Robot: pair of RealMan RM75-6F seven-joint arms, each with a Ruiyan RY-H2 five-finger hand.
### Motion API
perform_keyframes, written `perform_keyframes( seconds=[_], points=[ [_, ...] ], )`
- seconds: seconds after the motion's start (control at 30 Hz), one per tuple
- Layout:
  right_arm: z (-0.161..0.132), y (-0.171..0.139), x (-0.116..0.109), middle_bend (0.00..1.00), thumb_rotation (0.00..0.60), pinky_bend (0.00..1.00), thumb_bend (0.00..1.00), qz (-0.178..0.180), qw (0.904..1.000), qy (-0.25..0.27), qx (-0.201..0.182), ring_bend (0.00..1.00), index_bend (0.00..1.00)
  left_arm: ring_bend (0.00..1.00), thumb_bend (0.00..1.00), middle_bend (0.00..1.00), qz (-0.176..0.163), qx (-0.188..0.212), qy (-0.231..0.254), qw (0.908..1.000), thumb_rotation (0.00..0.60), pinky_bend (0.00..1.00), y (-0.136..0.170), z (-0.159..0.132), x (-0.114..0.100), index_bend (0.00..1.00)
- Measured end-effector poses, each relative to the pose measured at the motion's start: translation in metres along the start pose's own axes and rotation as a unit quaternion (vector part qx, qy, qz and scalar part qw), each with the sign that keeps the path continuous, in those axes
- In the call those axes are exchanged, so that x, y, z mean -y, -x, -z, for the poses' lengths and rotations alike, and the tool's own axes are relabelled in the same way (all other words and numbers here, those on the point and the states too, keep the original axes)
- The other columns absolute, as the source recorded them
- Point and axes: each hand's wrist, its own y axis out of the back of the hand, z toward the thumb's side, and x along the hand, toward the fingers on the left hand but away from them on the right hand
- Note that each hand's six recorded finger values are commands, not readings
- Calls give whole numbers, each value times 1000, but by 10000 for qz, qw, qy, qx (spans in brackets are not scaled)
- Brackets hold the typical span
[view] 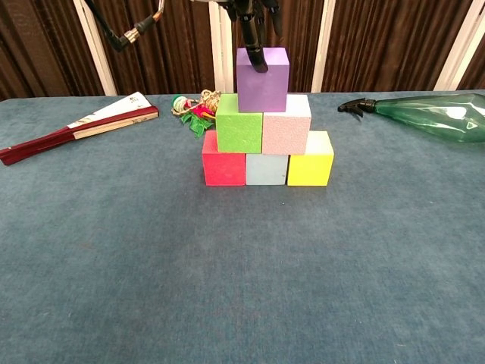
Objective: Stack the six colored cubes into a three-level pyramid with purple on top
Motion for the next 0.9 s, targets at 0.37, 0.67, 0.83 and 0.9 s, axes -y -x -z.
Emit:
perform_keyframes(
  seconds=[0.37, 0.67, 0.83, 0.9],
  points=[
    [1, 0, -1, 51, 600, 0, 251, 21, 10000, 10, 17, 51, 138, 0, 297, 265, 0, 16, 16, 10000, 600, 29, 1, -2, 0, 187],
    [1, 0, -2, 51, 600, 0, 250, 21, 10000, 15, 27, 51, 138, 0, 281, 222, -63, 13, 21, 10000, 600, 29, 6, -3, -8, 150],
    [1, 0, -1, 51, 600, 0, 250, 9, 10000, -5, 22, 51, 137, 0, 281, 159, -138, -8, 49, 9999, 600, 29, 12, 1, -20, 97],
    [1, 1, 0, 51, 600, 0, 250, 2, 10000, -10, 20, 51, 138, 0, 281, 148, -204, -5, 116, 9997, 600, 29, 16, 4, -29, 89]
  ],
)
